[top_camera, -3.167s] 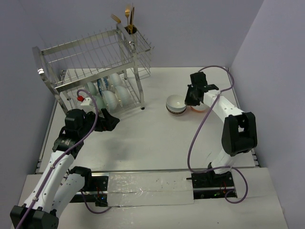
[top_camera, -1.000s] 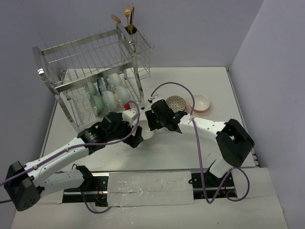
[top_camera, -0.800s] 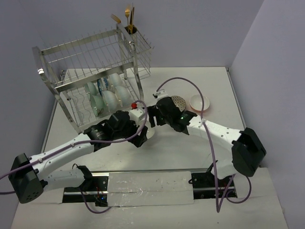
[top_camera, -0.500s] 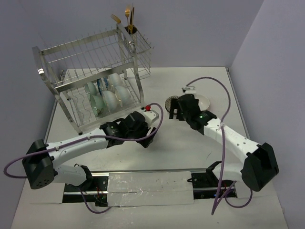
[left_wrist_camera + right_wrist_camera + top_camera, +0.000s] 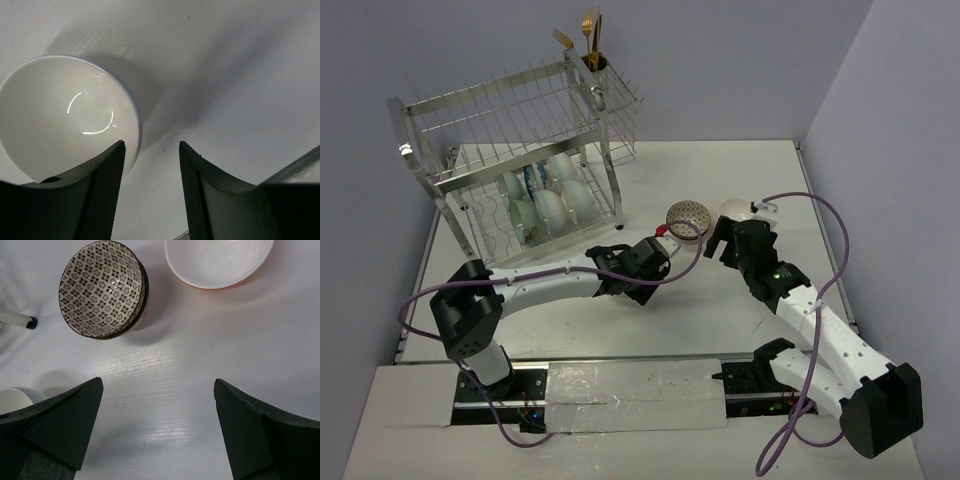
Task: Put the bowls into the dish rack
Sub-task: Pick up the bowl from the center of the board.
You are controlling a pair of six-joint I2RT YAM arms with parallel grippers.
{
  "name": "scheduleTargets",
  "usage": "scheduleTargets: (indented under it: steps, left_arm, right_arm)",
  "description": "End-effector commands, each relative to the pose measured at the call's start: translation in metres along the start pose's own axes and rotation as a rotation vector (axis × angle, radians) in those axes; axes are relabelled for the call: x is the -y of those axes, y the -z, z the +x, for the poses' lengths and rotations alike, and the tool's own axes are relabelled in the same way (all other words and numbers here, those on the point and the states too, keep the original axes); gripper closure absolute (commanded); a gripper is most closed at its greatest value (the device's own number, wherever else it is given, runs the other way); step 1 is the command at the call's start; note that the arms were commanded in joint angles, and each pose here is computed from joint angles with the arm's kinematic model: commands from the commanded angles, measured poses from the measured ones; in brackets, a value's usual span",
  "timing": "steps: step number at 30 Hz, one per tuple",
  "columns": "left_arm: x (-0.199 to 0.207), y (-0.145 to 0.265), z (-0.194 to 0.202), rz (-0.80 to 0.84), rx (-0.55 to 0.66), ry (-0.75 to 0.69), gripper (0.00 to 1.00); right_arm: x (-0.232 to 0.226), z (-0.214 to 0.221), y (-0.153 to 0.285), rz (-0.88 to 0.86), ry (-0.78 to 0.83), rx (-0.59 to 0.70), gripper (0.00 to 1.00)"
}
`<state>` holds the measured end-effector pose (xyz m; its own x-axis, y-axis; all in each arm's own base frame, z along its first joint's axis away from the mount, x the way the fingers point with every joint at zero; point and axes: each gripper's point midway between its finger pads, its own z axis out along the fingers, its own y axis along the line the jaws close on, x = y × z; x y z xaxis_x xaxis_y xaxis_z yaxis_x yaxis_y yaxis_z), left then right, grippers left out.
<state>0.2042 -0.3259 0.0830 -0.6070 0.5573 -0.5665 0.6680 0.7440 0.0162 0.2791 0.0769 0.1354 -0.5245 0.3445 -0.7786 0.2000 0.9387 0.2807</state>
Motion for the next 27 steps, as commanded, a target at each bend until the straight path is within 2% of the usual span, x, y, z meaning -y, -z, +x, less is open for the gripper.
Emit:
scheduleTargets:
  steps: [1, 5, 15, 19, 22, 23, 27]
  left_arm:
    - [-0.010, 0.005, -0.008, -0.083, -0.020, 0.019, 0.49]
    - [-0.015, 0.001, -0.008, -0.128, -0.058, 0.014, 0.52]
    - [-0.009, -0.010, 0.005, -0.113, -0.130, -0.003, 0.60]
    - [-0.009, -0.009, 0.003, -0.116, -0.130, 0.004, 0.73]
    - [-0.004, 0.000, -0.006, -0.082, -0.096, 0.016, 0.85]
    - [-0.004, 0.002, -0.010, -0.076, -0.081, 0.023, 0.92]
    - [-0.008, 0.025, -0.028, -0.081, -0.018, 0.042, 1.00]
  right_arm:
    - [-0.004, -0.007, -0.002, -0.020, -0.030, 0.036, 0.00]
    - [-0.003, -0.003, -0.004, -0.026, -0.026, 0.025, 0.01]
    - [-0.005, -0.001, -0.007, -0.043, -0.032, 0.019, 0.01]
    - [-0.005, -0.002, -0.006, -0.047, -0.034, 0.023, 0.01]
    - [-0.006, -0.002, -0.006, -0.053, -0.031, 0.024, 0.02]
    - [-0.006, -0.002, -0.006, -0.055, -0.032, 0.023, 0.02]
    - [-0.006, -0.002, -0.004, -0.063, -0.032, 0.027, 0.02]
